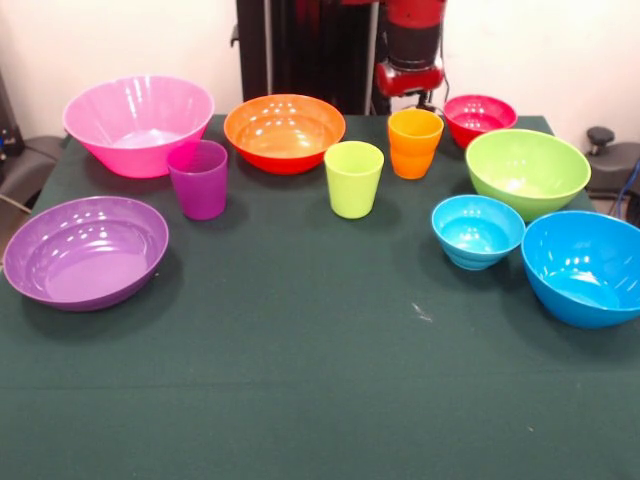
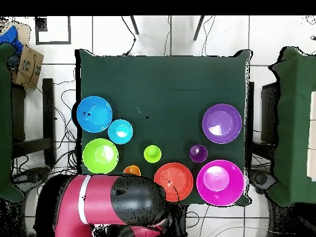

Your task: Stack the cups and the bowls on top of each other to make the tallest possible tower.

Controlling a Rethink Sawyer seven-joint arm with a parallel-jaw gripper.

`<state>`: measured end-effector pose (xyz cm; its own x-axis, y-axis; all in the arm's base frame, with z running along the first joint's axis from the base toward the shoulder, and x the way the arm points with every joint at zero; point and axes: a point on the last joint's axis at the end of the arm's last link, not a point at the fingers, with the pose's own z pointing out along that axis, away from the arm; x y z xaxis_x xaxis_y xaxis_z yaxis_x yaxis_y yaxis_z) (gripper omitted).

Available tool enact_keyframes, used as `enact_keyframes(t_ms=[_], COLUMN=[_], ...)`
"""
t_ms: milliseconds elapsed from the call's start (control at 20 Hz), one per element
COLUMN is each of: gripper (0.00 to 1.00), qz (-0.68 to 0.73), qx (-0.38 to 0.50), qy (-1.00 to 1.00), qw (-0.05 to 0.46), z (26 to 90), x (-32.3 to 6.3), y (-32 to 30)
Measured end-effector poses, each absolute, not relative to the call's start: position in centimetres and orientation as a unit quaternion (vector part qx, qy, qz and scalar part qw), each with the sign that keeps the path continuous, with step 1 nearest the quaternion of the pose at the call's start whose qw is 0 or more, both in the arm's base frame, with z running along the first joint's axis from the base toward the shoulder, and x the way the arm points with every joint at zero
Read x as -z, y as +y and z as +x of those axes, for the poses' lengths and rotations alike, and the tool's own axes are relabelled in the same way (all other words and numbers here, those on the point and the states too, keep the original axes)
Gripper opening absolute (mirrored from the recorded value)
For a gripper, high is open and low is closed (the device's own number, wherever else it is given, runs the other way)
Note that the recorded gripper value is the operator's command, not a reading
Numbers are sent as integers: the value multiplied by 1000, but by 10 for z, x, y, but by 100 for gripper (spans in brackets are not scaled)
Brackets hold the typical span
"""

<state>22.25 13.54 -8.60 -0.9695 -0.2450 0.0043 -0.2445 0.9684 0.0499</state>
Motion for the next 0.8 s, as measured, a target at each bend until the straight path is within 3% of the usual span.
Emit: enact_keyframes(t_ms=[400,800], gripper=[100,100], qz=[162,184], qx=[-4,-11], qy=[-987,-982], qw=[13,-32], z=[199,204], x=[71,66], y=[125,125])
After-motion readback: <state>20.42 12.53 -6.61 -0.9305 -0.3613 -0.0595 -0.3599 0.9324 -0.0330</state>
